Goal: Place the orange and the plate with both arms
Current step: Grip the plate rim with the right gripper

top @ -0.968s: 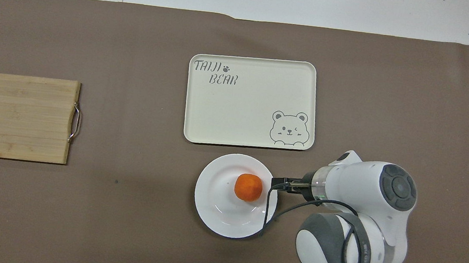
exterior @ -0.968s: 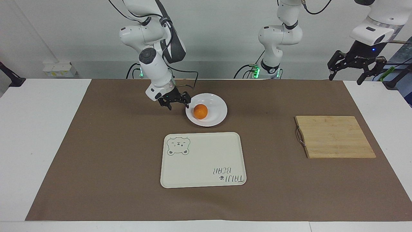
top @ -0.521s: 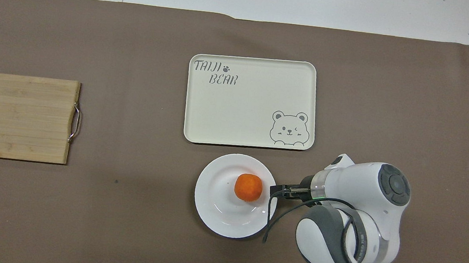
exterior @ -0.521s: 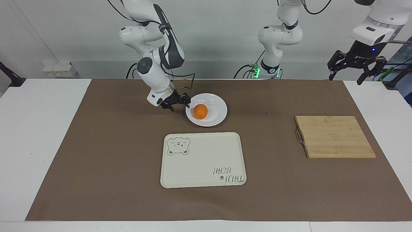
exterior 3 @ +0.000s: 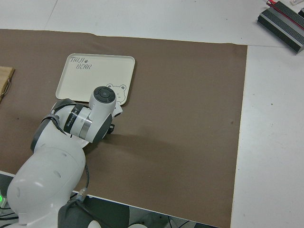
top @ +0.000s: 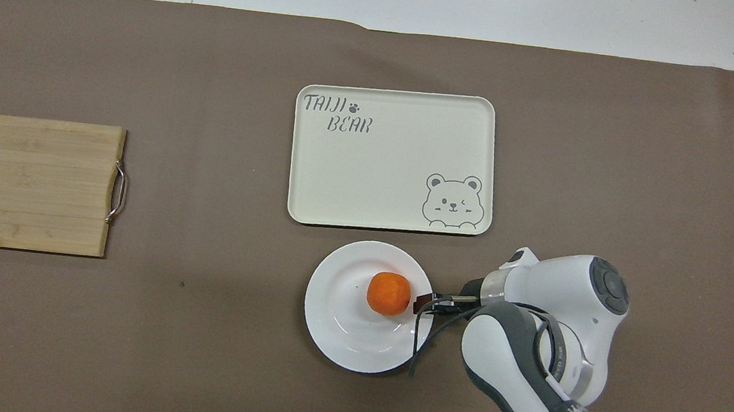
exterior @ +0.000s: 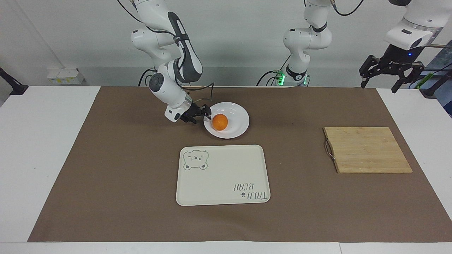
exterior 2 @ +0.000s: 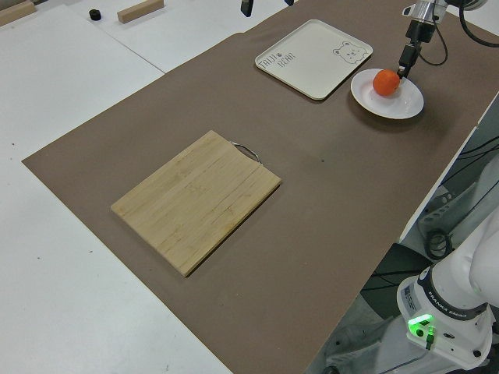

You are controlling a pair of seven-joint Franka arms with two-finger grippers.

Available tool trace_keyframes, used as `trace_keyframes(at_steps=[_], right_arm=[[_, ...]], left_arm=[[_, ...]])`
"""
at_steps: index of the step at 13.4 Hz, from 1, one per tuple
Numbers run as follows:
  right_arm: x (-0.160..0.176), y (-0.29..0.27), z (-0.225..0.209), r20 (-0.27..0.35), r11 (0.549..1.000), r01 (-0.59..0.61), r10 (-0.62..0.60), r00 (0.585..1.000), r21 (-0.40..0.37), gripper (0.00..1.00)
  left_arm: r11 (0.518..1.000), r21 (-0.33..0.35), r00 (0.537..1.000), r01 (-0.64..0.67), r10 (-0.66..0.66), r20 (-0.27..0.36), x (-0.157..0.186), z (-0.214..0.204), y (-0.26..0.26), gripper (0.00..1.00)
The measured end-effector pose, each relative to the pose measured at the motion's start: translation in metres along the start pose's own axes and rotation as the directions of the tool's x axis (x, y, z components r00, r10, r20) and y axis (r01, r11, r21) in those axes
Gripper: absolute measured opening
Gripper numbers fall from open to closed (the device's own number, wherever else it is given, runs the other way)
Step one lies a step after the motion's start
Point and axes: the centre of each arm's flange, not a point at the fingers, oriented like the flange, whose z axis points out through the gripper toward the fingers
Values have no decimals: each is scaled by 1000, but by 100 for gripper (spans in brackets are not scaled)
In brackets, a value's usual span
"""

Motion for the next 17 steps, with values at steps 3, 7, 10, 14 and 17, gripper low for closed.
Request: trace_keyframes(at_steps=[3,7,10,14,17], right_arm=[[-2,2,3,-2,997,-46,46,999,60,68],[-11,10,14,1,992,-29,30,1000,124,57],[-16,18,20,-8,978,-67,70,998,198,53],[-22,23,27,4,973,-94,95,995,209,29],[-23,20,26,2,970,-99,101,995,223,10]], left_arm=[[1000,0,1000,0,0,0,0,0,0,100],[1000,0,1000,0,0,0,0,0,0,100],[1000,0,1000,0,0,0,0,0,0,100],[1000,0,1000,0,0,0,0,0,0,100],[1000,0,1000,0,0,0,0,0,0,100]])
